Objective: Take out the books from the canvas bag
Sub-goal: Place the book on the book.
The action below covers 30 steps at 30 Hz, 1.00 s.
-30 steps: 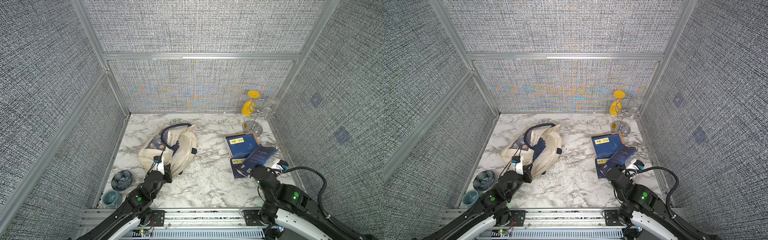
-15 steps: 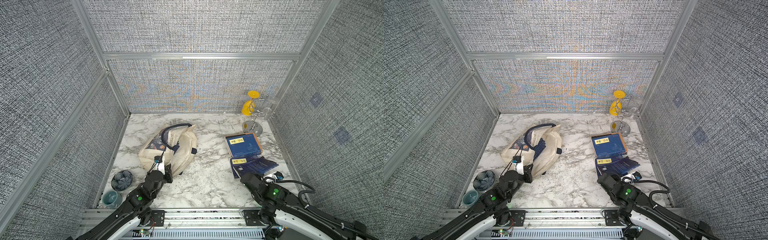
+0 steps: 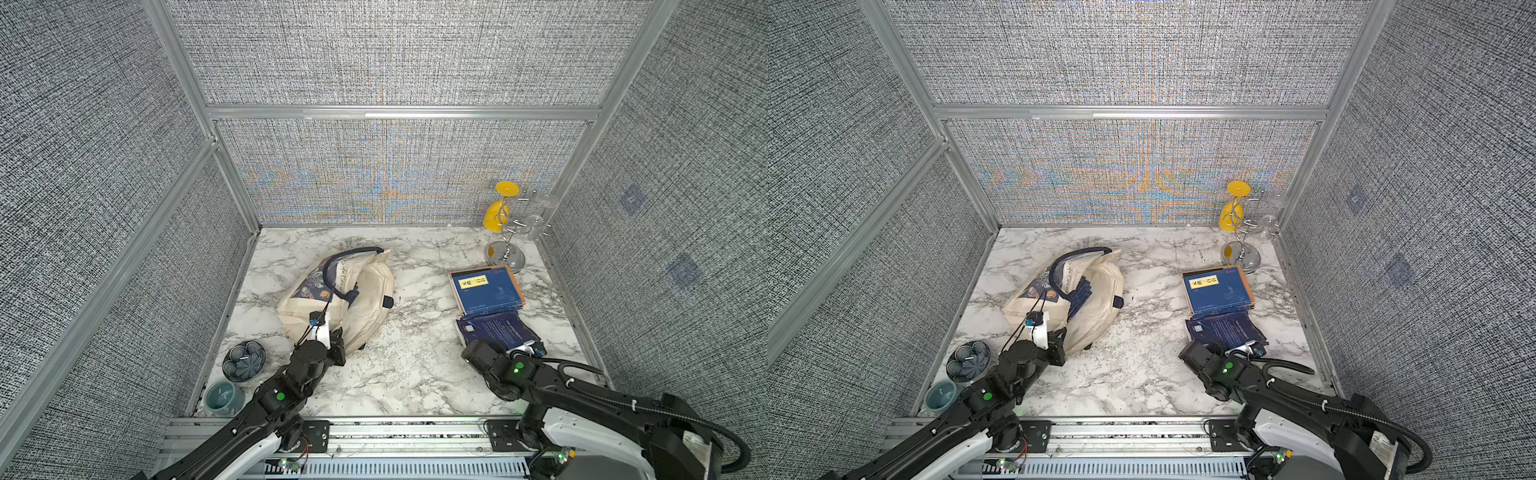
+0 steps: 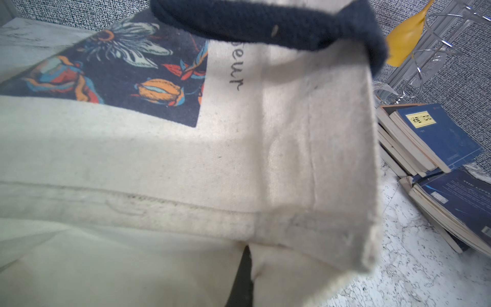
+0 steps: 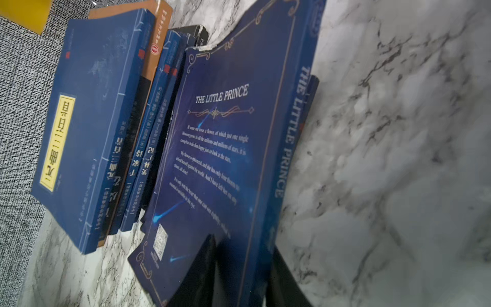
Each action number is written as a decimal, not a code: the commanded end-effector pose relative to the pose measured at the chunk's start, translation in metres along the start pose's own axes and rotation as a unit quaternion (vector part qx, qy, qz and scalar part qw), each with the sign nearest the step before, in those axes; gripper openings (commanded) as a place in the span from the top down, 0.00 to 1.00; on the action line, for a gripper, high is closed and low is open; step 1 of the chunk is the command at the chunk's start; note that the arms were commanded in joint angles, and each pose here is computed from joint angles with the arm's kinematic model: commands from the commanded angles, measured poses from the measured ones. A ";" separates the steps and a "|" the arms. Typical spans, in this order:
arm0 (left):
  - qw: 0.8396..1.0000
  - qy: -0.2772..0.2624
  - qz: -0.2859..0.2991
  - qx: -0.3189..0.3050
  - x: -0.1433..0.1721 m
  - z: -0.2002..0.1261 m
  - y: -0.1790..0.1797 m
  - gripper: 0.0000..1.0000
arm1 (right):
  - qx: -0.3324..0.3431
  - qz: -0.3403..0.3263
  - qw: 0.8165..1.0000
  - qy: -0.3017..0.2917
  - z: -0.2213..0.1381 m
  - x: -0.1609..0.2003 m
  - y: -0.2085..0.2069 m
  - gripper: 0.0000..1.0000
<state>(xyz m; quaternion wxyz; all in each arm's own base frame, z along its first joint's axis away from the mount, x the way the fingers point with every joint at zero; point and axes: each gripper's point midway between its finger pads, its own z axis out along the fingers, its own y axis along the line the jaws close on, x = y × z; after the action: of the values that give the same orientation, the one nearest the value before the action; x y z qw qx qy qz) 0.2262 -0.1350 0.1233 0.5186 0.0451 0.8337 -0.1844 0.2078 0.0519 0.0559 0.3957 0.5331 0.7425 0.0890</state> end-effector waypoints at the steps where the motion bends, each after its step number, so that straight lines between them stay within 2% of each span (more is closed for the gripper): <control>1: 1.000 -0.017 -0.003 0.007 -0.008 0.000 -0.004 1.00 | -0.001 0.012 1.000 0.023 0.002 0.011 0.004 0.57; 4: 1.000 -0.015 -0.001 0.008 -0.008 0.001 -0.005 1.00 | -0.001 -0.003 0.999 0.032 0.003 0.016 0.008 0.43; 7: 1.000 -0.012 0.000 0.006 -0.007 0.001 -0.004 1.00 | 0.010 -0.027 0.999 0.039 0.000 0.016 0.011 0.34; 12: 1.000 -0.012 0.000 0.007 -0.007 0.001 -0.004 1.00 | 0.041 -0.073 0.996 0.041 -0.015 0.003 0.008 0.14; 18: 1.000 -0.012 0.001 0.008 -0.008 0.001 -0.005 1.00 | 0.063 -0.128 0.989 0.025 -0.033 -0.021 0.006 0.05; 20: 1.000 -0.012 0.003 0.013 -0.008 0.001 -0.007 1.00 | 0.020 -0.173 0.984 0.037 -0.037 -0.018 0.027 0.05; 22: 1.000 -0.012 0.004 0.014 -0.009 0.000 -0.007 1.00 | -0.074 -0.224 0.969 0.074 -0.042 0.003 0.064 0.05; 24: 1.000 -0.015 0.003 0.015 -0.010 -0.001 -0.007 1.00 | -0.183 -0.256 0.943 0.114 -0.052 0.030 0.102 0.05; 26: 1.000 -0.015 0.002 0.012 -0.009 -0.001 -0.006 1.00 | -0.250 -0.277 0.918 0.131 -0.062 0.046 0.124 0.06; 30: 1.000 -0.013 -0.011 -0.011 -0.007 -0.002 0.004 1.00 | -0.264 -0.286 0.911 0.139 -0.064 0.055 0.135 0.06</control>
<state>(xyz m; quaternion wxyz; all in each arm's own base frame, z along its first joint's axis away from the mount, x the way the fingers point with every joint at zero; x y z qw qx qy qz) 0.2258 -0.1345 0.1246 0.5207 0.0456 0.8323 -0.1847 0.2418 0.1447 0.1220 0.3923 0.2228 0.8719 0.1905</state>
